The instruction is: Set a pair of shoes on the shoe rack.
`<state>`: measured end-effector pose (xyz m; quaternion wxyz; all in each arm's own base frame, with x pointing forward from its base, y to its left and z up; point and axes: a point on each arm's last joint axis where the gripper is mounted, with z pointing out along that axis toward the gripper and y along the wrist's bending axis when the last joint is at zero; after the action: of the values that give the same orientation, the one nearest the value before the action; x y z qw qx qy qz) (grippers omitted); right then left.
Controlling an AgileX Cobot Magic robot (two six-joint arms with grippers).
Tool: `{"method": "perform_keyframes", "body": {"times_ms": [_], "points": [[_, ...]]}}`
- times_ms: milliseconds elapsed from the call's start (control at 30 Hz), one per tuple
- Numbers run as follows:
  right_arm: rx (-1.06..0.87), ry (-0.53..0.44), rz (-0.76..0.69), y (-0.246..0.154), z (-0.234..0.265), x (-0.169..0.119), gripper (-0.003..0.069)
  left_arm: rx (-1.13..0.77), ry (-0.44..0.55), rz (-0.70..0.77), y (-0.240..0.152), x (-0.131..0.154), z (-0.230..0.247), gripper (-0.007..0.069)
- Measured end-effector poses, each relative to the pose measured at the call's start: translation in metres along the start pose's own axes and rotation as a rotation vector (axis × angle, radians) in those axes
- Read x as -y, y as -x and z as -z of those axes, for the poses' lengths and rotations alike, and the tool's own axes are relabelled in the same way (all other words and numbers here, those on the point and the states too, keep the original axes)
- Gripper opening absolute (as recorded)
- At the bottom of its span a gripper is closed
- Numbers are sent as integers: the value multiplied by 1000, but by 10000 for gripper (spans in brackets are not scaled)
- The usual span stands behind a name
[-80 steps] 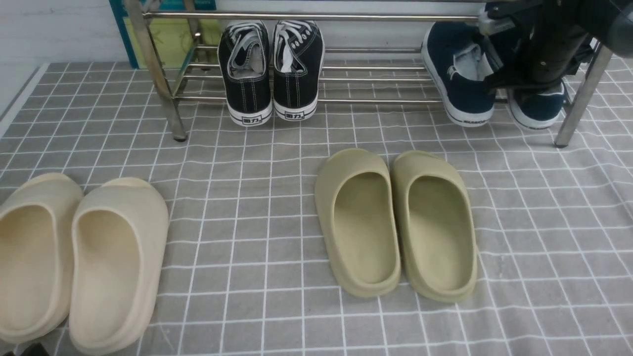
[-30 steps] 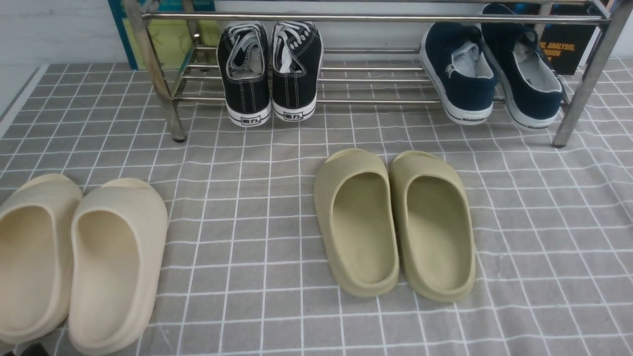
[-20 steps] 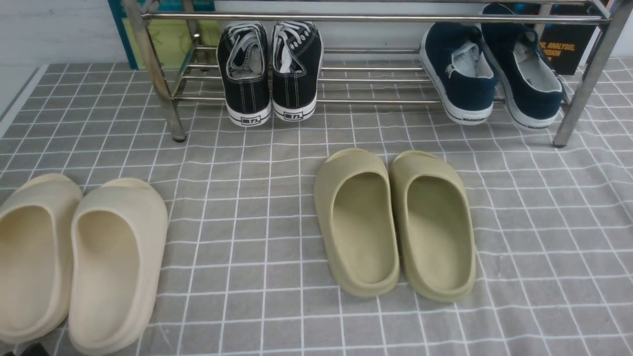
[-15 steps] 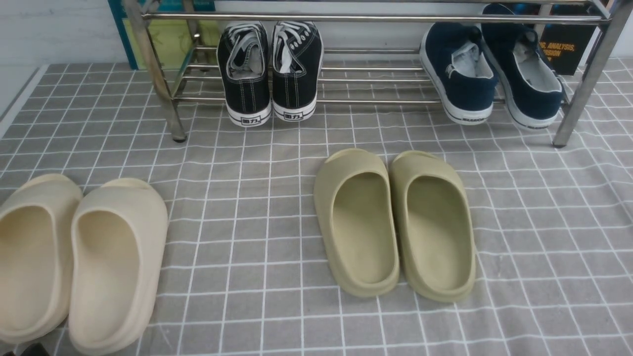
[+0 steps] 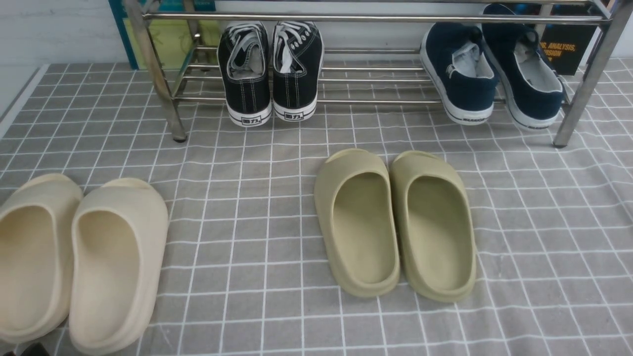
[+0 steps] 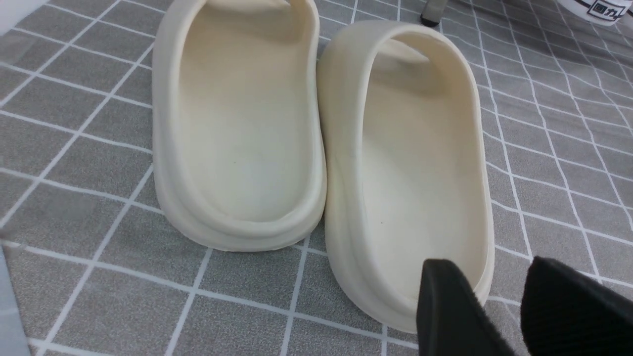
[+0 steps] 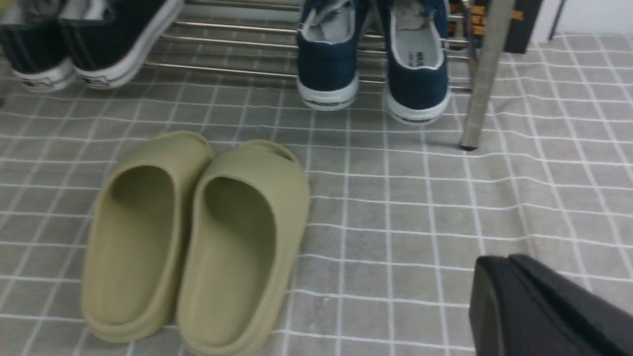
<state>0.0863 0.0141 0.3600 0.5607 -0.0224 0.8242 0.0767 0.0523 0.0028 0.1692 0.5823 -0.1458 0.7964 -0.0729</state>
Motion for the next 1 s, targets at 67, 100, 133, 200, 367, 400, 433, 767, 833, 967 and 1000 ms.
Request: {"method": "perform_keyframes", "body": {"times_ms": [67,100,133,200,367,400,433,767,833,967,1000], "points": [[60,7,-8,-18,1,2,8,0,0,0,0,0,0,239],[96,2,-1,-27,0,3,1,0,0,0,0,0,0,239],[114,-1,4,-28,0,4,0,0,0,0,0,0,0,239],[189,-25,35,-52,-3,9,-3,0,0,0,0,0,0,239],[380,-118,12,-108,-12,21,-3,0,0,0,0,0,0,239],[390,-140,1,-120,-15,24,-3,0,0,0,0,0,0,239],[392,-161,-13,-132,-19,26,-3,0,0,0,0,0,0,239],[148,-246,-78,-182,-33,35,-3,0,0,0,0,0,0,239],[135,-238,-74,-183,-33,35,-3,0,0,0,0,0,0,239],[103,-212,-54,-184,-33,33,-3,0,0,0,0,0,0,239],[97,-199,-47,-184,-33,33,-3,0,0,0,0,0,0,239]]}}
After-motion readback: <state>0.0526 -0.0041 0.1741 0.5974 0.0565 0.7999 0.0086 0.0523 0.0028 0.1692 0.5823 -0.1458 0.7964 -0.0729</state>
